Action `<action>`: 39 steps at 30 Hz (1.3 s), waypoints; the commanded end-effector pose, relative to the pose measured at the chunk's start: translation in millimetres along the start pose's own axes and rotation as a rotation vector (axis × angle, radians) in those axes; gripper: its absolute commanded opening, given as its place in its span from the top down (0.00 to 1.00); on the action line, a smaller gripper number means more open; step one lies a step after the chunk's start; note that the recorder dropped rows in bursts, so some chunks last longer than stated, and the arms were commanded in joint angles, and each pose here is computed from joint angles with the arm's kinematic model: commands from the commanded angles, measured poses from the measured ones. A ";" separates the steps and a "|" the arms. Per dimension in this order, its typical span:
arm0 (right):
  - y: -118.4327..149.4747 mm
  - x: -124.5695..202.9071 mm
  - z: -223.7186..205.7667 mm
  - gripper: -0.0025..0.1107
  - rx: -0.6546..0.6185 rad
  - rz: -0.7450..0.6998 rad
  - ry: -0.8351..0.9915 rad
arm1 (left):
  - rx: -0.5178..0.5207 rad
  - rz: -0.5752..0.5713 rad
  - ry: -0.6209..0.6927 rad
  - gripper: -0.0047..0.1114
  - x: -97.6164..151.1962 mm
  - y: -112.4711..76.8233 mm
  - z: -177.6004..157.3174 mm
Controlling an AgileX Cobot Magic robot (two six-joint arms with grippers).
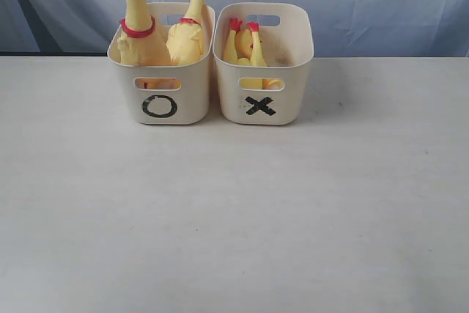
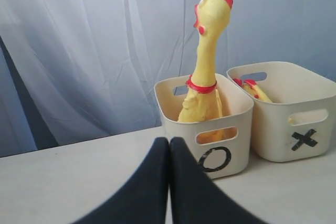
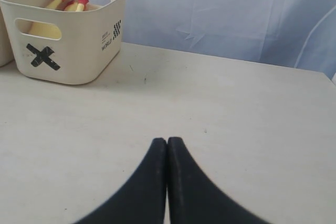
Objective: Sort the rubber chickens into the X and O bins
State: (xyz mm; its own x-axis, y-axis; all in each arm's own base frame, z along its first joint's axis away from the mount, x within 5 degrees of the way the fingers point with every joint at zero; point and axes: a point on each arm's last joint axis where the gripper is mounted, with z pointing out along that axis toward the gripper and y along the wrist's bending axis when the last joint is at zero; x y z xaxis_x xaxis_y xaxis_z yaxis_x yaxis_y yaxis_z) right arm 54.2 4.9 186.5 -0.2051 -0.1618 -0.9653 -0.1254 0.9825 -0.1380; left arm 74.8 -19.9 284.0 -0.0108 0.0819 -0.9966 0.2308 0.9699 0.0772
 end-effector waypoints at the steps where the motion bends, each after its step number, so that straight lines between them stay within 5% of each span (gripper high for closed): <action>1: -0.4 0.9 0.1 0.99 0.008 -0.008 -0.006 | 0.010 -0.022 0.019 0.96 5.8 -2.3 -6.1; 3: -0.4 0.9 0.1 0.99 0.008 -0.008 -0.006 | -0.042 -0.014 0.048 0.96 13.8 1.1 -10.6; 10: -0.4 0.9 0.1 0.99 0.008 -0.008 -0.006 | -0.268 -0.252 -0.023 0.96 41.1 16.9 -25.8; 20: -0.4 1.1 0.1 0.99 0.008 -0.008 -0.004 | -0.200 -0.217 0.071 0.96 88.8 7.3 -20.3; 39: -0.4 1.1 0.1 0.99 0.008 -0.008 -0.004 | -0.174 -0.133 0.117 0.96 93.1 5.1 -20.1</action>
State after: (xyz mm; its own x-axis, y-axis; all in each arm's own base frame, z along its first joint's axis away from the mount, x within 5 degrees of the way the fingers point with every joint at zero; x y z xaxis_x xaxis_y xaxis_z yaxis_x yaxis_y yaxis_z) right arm 54.2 4.9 185.8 -0.2088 -0.1621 -0.9644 -0.1259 0.9824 -0.1379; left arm 55.7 -2.6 193.8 -0.1439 -0.0249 -0.9893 0.0484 0.9983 -0.0322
